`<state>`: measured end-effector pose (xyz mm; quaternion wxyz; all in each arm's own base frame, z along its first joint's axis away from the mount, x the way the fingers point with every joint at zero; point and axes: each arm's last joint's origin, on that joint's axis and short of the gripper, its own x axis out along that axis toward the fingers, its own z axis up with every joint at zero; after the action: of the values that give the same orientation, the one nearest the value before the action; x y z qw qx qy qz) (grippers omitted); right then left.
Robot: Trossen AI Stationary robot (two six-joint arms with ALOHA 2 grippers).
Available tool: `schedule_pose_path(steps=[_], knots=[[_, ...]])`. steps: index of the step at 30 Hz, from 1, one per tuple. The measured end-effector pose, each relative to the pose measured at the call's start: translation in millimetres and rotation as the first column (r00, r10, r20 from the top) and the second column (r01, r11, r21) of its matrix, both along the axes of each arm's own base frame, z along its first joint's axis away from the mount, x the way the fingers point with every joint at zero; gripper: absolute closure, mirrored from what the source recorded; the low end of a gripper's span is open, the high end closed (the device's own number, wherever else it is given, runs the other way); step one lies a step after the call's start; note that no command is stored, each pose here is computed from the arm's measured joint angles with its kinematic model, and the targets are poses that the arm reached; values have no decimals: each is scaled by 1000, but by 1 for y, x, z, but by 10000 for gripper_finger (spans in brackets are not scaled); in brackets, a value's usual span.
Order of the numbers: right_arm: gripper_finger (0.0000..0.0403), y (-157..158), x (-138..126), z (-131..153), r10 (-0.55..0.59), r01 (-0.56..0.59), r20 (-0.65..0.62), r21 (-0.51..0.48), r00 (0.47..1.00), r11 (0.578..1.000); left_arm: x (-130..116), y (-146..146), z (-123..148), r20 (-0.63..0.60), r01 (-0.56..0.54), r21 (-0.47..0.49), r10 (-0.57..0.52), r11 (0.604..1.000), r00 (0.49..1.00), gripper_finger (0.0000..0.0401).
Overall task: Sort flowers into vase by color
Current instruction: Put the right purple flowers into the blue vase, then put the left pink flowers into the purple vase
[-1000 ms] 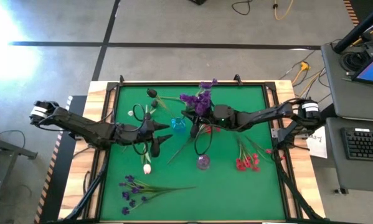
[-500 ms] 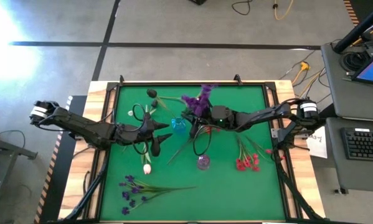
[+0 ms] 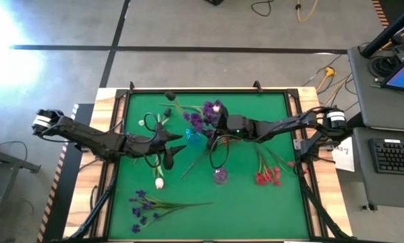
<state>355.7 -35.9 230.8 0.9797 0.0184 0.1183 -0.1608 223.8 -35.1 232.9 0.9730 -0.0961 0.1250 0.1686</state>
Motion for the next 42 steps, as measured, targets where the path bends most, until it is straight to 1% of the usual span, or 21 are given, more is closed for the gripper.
schedule_pose_path(steps=[8, 15, 27, 33, 39, 42], knots=[[164, 2, -10, 7, -5, 7, -48, 34, 999, 999, -8, 2, -10, -95, -52, -95, 43, 994, 995, 205], [146, 3, -19, 8, -8, 16, -129, 65, 992, 998, -13, 3, -15, -151, -84, -132, 64, 988, 987, 205], [142, 5, -32, 3, -23, 61, -266, 135, 964, 989, -19, 4, -19, -207, -113, -162, 78, 980, 975, 205], [143, 5, -34, 0, -29, 76, -291, 151, 956, 986, -23, 5, -23, -248, -146, -192, 96, 971, 964, 205], [144, 5, -35, -1, -30, 82, -306, 157, 952, 984, -29, 5, -32, -339, -189, -256, 95, 948, 936, 205], [143, 5, -36, -2, -32, 87, -314, 162, 949, 983, -34, 5, -36, -388, -245, -313, 112, 917, 915, 205]])
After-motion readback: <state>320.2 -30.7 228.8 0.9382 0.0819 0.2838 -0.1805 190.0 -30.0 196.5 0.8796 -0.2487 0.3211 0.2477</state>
